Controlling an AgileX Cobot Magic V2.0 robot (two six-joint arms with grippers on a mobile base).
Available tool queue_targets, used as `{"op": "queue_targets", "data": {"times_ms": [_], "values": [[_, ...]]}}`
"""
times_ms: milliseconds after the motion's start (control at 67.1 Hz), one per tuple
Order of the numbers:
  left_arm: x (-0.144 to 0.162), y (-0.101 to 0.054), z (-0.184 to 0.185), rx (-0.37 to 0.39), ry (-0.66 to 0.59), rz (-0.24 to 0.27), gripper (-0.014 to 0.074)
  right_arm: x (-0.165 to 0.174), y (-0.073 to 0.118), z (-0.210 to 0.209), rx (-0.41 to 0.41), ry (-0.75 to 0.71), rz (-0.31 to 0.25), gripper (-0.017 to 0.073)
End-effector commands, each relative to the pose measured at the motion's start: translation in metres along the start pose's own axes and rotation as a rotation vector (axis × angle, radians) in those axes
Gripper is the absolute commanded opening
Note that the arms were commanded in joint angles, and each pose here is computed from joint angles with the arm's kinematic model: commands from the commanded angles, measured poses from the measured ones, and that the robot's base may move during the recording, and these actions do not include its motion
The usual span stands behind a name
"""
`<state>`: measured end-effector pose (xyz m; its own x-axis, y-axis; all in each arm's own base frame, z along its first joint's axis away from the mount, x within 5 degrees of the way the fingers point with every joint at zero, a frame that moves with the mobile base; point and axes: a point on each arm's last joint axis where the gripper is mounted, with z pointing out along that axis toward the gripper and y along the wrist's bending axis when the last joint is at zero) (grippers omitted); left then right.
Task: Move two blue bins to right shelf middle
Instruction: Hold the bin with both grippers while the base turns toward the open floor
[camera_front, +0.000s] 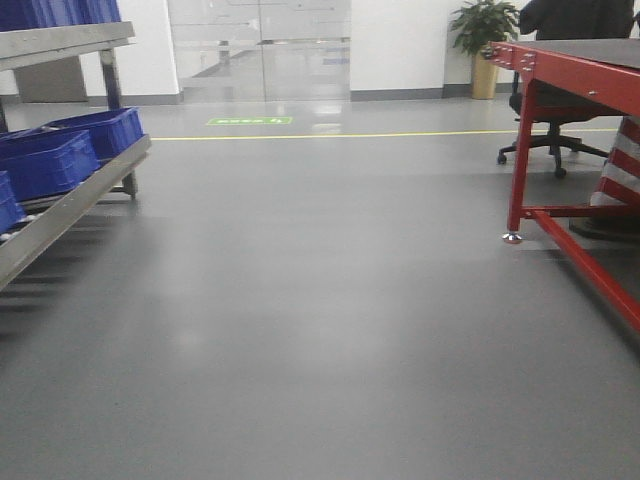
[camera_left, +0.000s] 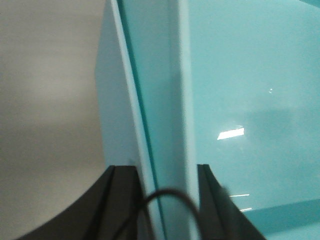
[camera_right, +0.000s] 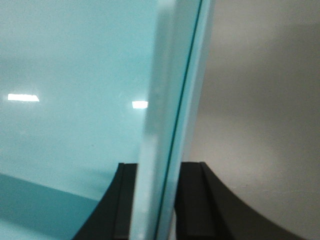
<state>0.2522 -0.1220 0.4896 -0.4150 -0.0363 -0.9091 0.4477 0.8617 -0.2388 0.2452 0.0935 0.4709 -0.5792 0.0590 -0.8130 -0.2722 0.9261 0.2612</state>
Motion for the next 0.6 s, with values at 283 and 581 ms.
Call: {"op": "queue_targets", "data": {"times_ms": [283,581], "values": [[-0.0179,-0.0035,-0.0136,0.025,-0.159,-0.045,-0.0111,-0.0102,0.0002,-0.0129,0.005,-0.099,-0.059,-0.0154],[-0.0179,-0.0035,-0.0136,0.025,-0.16,-0.045,-0.0111,-0.0102,0.0002,-0.0129,0.005,-0.099,-0.059,-0.0154]]}}
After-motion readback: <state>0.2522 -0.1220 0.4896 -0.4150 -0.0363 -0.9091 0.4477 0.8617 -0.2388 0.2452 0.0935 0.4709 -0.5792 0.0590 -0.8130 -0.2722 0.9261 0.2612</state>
